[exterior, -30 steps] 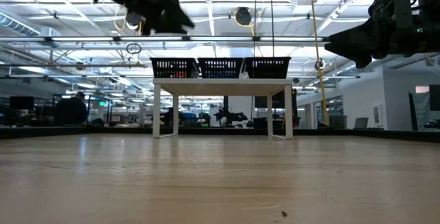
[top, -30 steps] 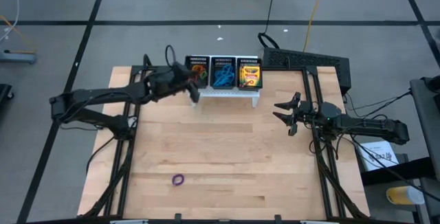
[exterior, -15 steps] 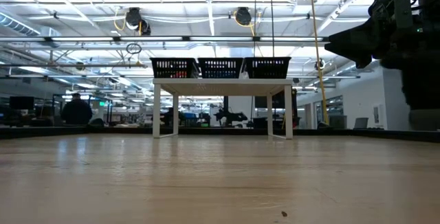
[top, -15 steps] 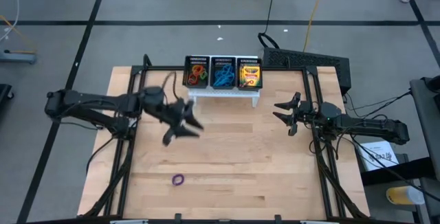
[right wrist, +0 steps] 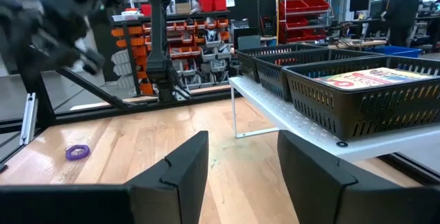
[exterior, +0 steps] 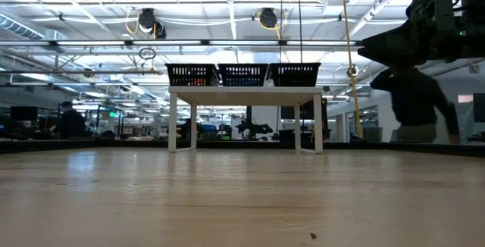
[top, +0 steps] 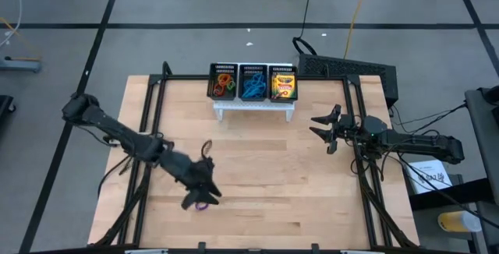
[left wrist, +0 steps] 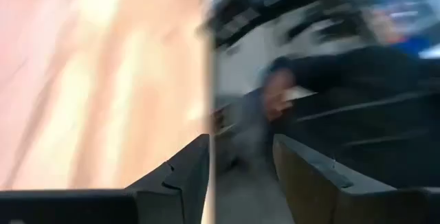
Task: Pick & Place Office Desk Supplies
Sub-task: Put the purple spring keychain into the left black bin
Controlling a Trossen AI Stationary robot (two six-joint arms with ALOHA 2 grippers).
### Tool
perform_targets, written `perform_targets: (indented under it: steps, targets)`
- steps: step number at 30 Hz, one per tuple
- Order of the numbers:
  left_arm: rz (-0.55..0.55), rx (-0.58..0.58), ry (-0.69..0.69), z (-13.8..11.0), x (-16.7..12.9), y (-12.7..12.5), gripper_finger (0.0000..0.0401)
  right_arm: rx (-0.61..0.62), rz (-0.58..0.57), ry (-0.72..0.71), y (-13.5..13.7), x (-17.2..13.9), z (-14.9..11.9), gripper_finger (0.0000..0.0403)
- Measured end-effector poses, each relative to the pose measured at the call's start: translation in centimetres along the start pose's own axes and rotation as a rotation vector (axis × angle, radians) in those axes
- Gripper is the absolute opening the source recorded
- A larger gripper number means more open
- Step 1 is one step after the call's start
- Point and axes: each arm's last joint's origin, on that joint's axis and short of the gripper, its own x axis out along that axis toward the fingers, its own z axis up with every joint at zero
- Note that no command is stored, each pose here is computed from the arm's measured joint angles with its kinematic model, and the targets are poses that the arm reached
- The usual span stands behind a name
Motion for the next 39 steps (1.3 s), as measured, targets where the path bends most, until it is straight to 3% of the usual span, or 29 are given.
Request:
perform_targets:
  steps: [6,11,19,26,31,39]
  targets:
    - [0.34,-0.234,0.256,-4.9,2.0,1.9,0.0146,0.0,0.0,0.0,0.0,0.0,0.0,0.0165]
    - [0.553,-0.292,0.388,-7.3,3.2,4.0,0.0137,0.0,0.0,0.0,0.0,0.0,0.0,0.0164]
    - [0.697,-0.268,0.505,-9.6,5.7,6.6,0.0155,0.0,0.0,0.0,0.0,0.0,0.0,0.0164]
    - [0.714,-0.229,0.545,-10.4,6.8,7.5,0.0158,0.0,0.0,0.0,0.0,0.0,0.0,0.0165]
    - [0.738,-0.221,0.518,-10.4,6.8,7.5,0.0131,0.0,0.0,0.0,0.0,0.0,0.0,0.0164]
    - [0.802,-0.277,0.469,-10.6,6.7,7.7,0.0052,0.0,0.0,0.0,0.0,0.0,0.0,0.0164]
